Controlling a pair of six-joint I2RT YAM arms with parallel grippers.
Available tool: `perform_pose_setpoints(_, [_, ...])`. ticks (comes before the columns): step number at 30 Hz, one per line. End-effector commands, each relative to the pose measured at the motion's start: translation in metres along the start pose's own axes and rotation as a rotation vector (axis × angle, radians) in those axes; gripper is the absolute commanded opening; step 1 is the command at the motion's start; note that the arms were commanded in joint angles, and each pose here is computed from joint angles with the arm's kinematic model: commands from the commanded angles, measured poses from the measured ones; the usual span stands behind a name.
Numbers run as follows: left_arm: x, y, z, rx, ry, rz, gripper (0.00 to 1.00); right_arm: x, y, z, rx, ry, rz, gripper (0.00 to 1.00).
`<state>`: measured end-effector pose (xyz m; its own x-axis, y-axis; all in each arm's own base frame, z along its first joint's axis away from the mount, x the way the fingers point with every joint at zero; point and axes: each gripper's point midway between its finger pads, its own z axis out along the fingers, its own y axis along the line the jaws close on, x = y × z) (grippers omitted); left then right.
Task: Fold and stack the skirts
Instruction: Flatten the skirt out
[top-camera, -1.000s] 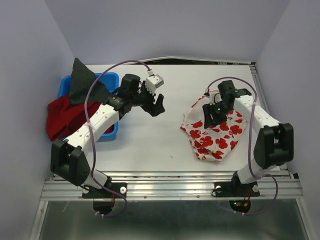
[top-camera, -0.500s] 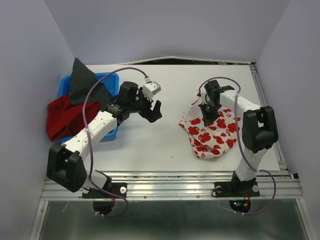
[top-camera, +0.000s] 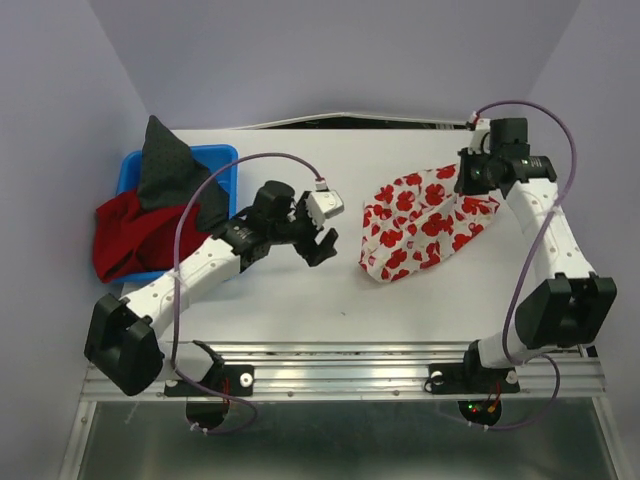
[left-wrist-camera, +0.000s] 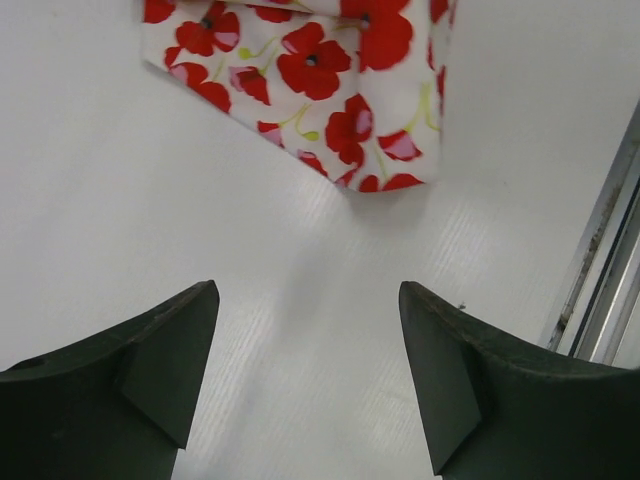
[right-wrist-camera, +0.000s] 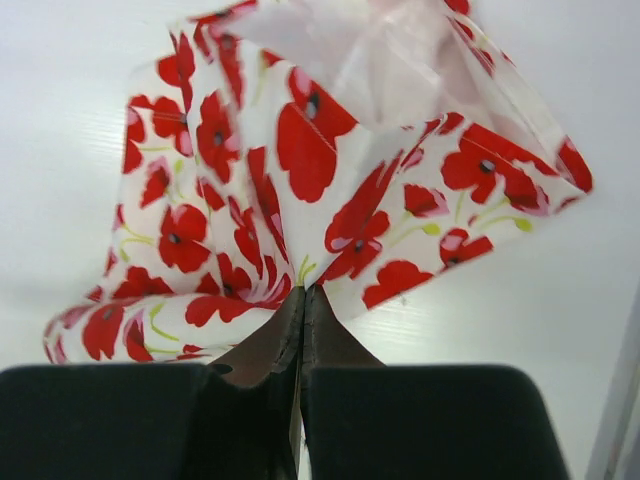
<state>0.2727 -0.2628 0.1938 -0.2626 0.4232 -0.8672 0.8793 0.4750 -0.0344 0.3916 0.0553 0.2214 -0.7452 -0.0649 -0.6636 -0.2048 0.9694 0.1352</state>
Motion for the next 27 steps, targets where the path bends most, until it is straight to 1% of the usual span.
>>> perform_pose_setpoints(1, [-0.02,-0.03,0.03,0.071,-0.017,0.188,0.86,0.03,-0.033,-0.005,0.124,0.025,0.008,0.01])
perform_pose_setpoints(2, [-0.021,-0.04,0.046,0.098,-0.003,0.215,0.87,0.043,-0.038,-0.003,0.148,0.057,0.005,0.01])
perform_pose_setpoints(3, [-0.021,-0.044,0.054,0.104,0.009,0.229,0.89,0.068,-0.048,0.003,0.197,0.122,0.007,0.01])
perform_pose_setpoints(4, [-0.018,-0.047,0.063,0.11,0.025,0.236,0.89,0.068,-0.052,0.001,0.225,0.121,0.005,0.01])
perform_pose_setpoints(5, [-0.019,-0.049,0.071,0.108,0.031,0.245,0.89,0.096,-0.064,0.006,0.272,0.19,0.011,0.01])
perform_pose_setpoints(7, [-0.018,-0.046,0.09,0.112,0.05,0.204,0.88,0.121,-0.075,0.009,0.328,0.248,-0.002,0.01])
perform_pose_setpoints(8, [-0.02,-0.046,0.094,0.119,0.045,0.19,0.87,0.142,-0.078,0.013,0.343,0.297,-0.006,0.01])
perform_pose_setpoints(11, [-0.024,-0.046,0.103,0.175,0.031,0.103,0.82,0.169,-0.086,0.014,0.355,0.376,-0.05,0.01])
perform_pose_setpoints(12, [-0.026,-0.046,0.103,0.188,0.023,0.076,0.81,0.171,-0.085,0.013,0.343,0.393,-0.07,0.01])
perform_pose_setpoints(13, [-0.028,-0.032,0.101,0.16,0.017,0.039,0.81,0.173,-0.081,0.013,0.299,0.41,-0.11,0.1])
perform_pose_setpoints(14, [-0.03,-0.022,0.1,0.141,0.005,0.033,0.81,0.168,-0.078,0.008,0.278,0.405,-0.133,0.16])
perform_pose_setpoints(15, [-0.032,-0.013,0.096,0.122,-0.006,0.027,0.81,0.162,-0.076,0.004,0.243,0.396,-0.19,0.26])
perform_pose_setpoints(16, [-0.034,0.006,0.09,0.083,-0.021,0.013,0.81,0.155,-0.067,0.002,0.189,0.37,-0.216,0.52])
perform_pose_setpoints(17, [-0.035,0.015,0.086,0.064,-0.029,0.006,0.81,0.148,-0.062,-0.004,0.158,0.347,-0.247,0.65])
perform_pose_setpoints(18, [-0.039,0.021,0.079,0.047,-0.043,0.004,0.81,0.131,-0.052,-0.015,0.105,0.283,-0.312,0.75])
perform_pose_setpoints(19, [-0.041,0.028,0.074,0.03,-0.052,0.0,0.81,0.122,-0.048,-0.021,0.082,0.247,-0.352,0.86])
perform_pose_setpoints(21, [-0.045,0.037,0.058,0.003,-0.061,-0.01,0.81,0.106,-0.035,-0.04,0.018,0.175,-0.47,0.93])
perform_pose_setpoints(22, [-0.053,0.0,0.05,0.197,-0.094,-0.099,0.83,0.098,-0.022,-0.045,-0.038,0.132,-0.514,0.96])
perform_pose_setpoints(25, [-0.048,0.008,0.034,0.191,-0.084,-0.112,0.85,0.087,0.015,-0.057,-0.17,0.05,-0.675,0.96])
perform_pose_setpoints(26, [-0.043,0.008,0.029,0.201,-0.069,-0.132,0.85,0.09,0.028,-0.058,-0.211,0.038,-0.711,0.96])
perform_pose_setpoints(27, [-0.042,0.013,0.022,0.206,-0.073,-0.151,0.85,0.09,0.054,-0.057,-0.271,0.009,-0.805,0.96])
